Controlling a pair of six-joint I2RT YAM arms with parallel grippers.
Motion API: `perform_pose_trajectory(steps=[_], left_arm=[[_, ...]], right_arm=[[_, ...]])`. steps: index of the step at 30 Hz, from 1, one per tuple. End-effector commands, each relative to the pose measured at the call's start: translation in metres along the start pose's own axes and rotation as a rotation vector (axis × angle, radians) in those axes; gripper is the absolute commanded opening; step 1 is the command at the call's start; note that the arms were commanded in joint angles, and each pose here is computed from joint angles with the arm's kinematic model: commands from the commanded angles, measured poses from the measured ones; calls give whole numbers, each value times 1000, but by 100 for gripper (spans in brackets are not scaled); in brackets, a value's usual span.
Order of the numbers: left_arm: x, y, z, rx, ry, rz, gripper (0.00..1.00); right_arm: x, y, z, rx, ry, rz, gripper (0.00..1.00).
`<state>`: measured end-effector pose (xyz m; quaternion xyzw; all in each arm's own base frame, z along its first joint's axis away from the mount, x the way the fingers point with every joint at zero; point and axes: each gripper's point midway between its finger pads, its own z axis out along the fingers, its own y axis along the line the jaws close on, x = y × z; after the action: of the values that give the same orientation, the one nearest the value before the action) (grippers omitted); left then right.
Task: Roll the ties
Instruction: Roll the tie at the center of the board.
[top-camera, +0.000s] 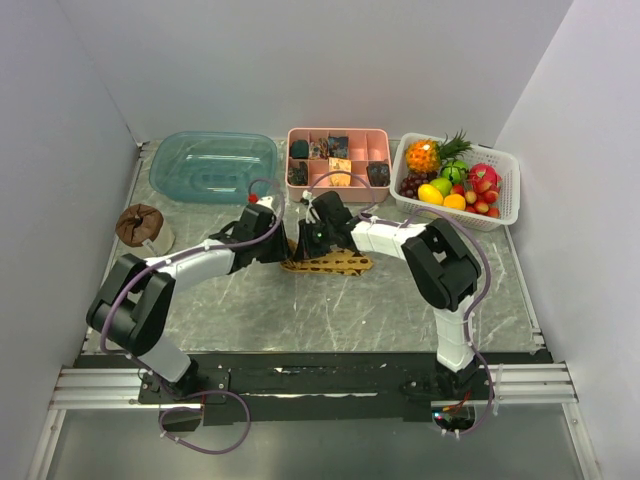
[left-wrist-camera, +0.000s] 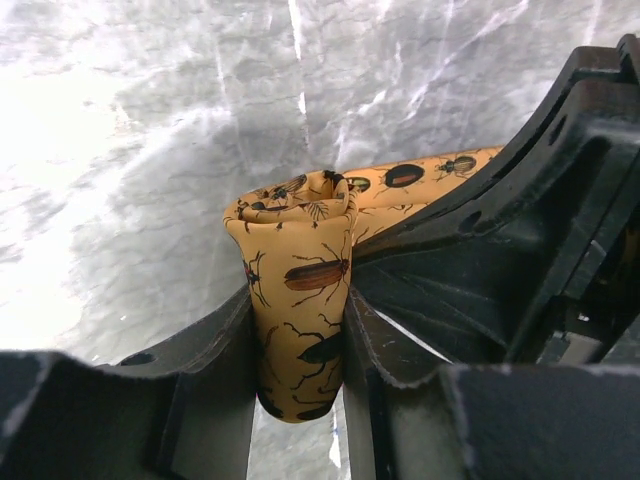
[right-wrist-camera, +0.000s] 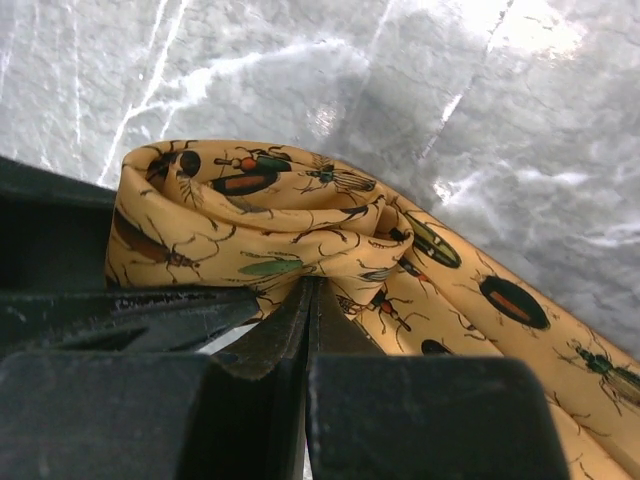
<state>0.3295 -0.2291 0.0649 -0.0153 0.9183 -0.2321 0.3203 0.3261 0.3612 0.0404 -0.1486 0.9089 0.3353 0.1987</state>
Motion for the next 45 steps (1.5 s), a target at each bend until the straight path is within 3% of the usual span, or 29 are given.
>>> perform_pose_trajectory(steps=[1,19,45], left_arm=[[-23,-29,-10,2,-43,69,38],[-19,-40,2,-239,40,250,41],[-9,-37,10,-407,42,326,43]], right_arm=[[3,8,15,-10,6,-14,0],[3,3,8,-4,7,-5,0],[-11,-18,-47,-26,-93,42,0]])
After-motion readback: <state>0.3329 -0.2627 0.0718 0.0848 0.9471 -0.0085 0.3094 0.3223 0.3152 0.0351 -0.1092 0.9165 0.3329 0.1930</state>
